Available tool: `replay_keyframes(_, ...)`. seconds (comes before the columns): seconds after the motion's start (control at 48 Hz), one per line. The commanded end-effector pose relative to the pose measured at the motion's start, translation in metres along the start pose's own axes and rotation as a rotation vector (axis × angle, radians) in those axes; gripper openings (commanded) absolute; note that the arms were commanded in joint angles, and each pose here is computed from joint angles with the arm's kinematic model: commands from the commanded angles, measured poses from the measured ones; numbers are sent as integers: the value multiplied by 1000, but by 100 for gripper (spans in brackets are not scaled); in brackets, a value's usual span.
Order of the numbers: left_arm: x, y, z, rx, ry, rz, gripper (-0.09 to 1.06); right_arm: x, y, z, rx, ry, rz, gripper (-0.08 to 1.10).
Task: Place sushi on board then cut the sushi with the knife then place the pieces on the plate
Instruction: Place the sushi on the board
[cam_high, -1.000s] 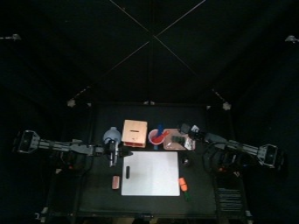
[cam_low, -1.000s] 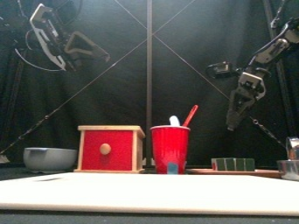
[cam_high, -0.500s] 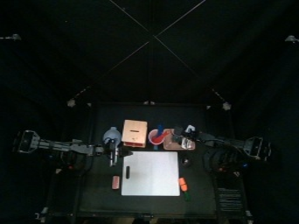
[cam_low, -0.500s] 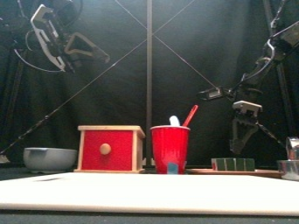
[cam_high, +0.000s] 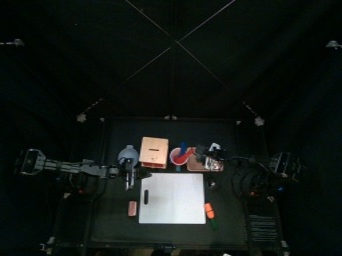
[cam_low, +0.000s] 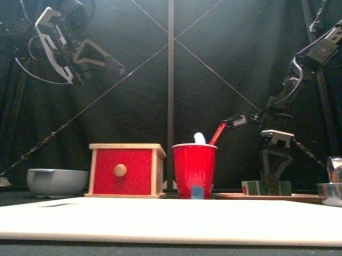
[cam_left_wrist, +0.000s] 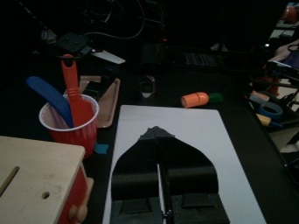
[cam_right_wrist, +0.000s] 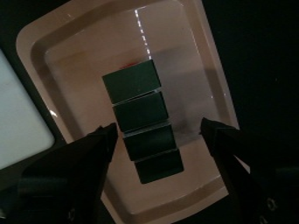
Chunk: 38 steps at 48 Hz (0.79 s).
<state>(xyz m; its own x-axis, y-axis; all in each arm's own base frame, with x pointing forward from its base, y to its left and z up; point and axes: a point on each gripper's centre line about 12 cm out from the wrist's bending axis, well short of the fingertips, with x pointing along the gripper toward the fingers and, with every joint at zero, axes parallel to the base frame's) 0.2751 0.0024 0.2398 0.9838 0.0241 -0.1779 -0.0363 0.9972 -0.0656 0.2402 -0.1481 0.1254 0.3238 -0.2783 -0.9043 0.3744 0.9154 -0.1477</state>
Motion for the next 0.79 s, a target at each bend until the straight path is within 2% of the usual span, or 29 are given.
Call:
replay_keyframes(0.021,1,0,5,-2,-20,0,-3,-4,-6,9,16,-39,-11,103)
replay_keyframes(0.521,0,2,1,-4,-10,7,-3,4,-5,7,20,-28,-4,101)
replay_keyframes(0.625,0,2,1,-7,-8,8,-3,5,-4,6,17,-26,-2,96)
replay_keyframes(0.792,0,2,1,-7,-8,8,-3,5,-4,6,17,-23,-2,79)
